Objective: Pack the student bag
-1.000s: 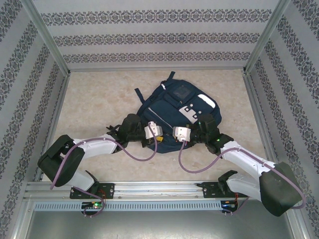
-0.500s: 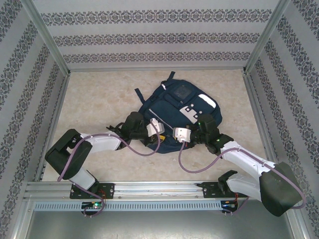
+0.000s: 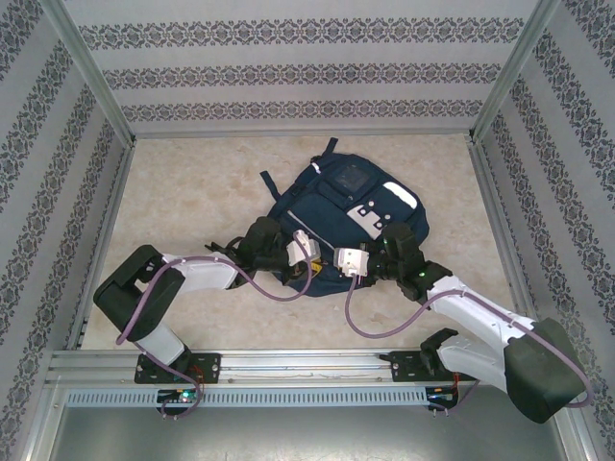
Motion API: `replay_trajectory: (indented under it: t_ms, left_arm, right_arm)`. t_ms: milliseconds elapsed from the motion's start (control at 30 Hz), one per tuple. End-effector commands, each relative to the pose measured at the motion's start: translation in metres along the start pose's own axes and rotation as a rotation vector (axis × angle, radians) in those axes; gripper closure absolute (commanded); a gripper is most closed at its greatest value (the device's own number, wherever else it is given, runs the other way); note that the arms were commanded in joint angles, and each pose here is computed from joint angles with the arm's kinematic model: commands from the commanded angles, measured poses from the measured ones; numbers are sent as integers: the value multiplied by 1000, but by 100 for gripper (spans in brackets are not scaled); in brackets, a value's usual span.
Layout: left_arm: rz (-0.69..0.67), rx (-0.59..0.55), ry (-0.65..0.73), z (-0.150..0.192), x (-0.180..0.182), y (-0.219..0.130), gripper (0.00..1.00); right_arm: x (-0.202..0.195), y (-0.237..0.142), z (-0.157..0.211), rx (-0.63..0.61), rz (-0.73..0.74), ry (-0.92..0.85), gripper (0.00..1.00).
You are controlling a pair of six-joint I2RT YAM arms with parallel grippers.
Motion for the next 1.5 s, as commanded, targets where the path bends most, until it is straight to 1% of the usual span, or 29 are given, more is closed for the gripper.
replay_trajectory:
  t_ms: [0,200,267,300,367,433,467,500,567,633,667,700,733,867,900,933,1000,1067,1133,1233,1333,1467]
  left_arm:
    - [63,-55,27,-17,-8,11,75]
    - [55,-65,5,-18,0,19,74]
    - [53,-74,0,-21,1,20,76]
    - [39,-83,-5,-23,4,18,81]
    - [25,-119,8,-28,8,8,100]
    - [-27,-153,-3,-31,17,-5,100]
    - [-54,-157,-9,-31,21,-11,100]
    - [-83,-138,-27,-27,26,-17,100]
    - [-160,-61,-90,-17,40,-27,100]
    - [-257,38,-209,0,60,-36,100]
    - [-299,74,-269,7,68,-42,100]
    - [-329,87,-317,12,74,-47,100]
    - [-348,86,-344,15,78,-50,100]
    - [-435,31,-366,13,82,-63,100]
    - [-447,24,-372,12,82,-66,100]
    - [-430,18,-363,10,80,-66,100]
    - [-311,12,-328,2,65,-59,100]
    - [-254,56,-347,-2,54,-51,100]
    - [-197,70,-343,-9,41,-44,100]
    - [-159,28,-330,-19,27,-38,100]
    - [-148,-15,-325,-31,19,-35,100]
    - [-107,-41,-359,-44,11,-30,100]
  right_arm:
    - [-1,-6,-37,-168,-9,-56,100]
    - [5,-5,-40,-184,-36,-58,100]
    - [5,-5,-40,-185,-35,-55,100]
    - [5,-6,-40,-183,-32,-54,100]
    - [3,-8,-39,-165,-15,-54,100]
    - [2,-11,-35,-130,11,-61,100]
    - [1,-13,-33,-111,24,-74,100]
    - [1,-14,-30,-86,34,-80,100]
    - [-2,-15,-21,-10,61,-108,100]
    - [-2,-14,-7,127,91,-183,100]
    - [-2,-14,-1,180,98,-203,100]
    - [-3,-15,1,202,106,-207,100]
    - [-4,-16,3,212,113,-200,100]
    - [-1,-15,6,225,98,-210,100]
    - [2,-14,7,223,82,-208,100]
    - [3,-14,7,219,73,-204,100]
    - [7,-11,6,198,47,-170,100]
    - [12,-9,-4,129,-4,-63,82]
    - [15,-12,-29,31,-62,56,67]
    - [9,-14,-57,-64,-52,163,51]
    - [-7,-8,-55,-55,59,218,43]
    - [-13,9,-35,40,93,218,41]
Point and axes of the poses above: each hand's point on the last joint's axis, 136 mm out from that joint toward the fingers, its own y axis out along the fingers, its own x axis along the line the jaws close on, z = x × y, the point moved 3 cm from there along -y, back along the fingers, and after that the axes turned 5 degrees about y, right-handed, at the moved point
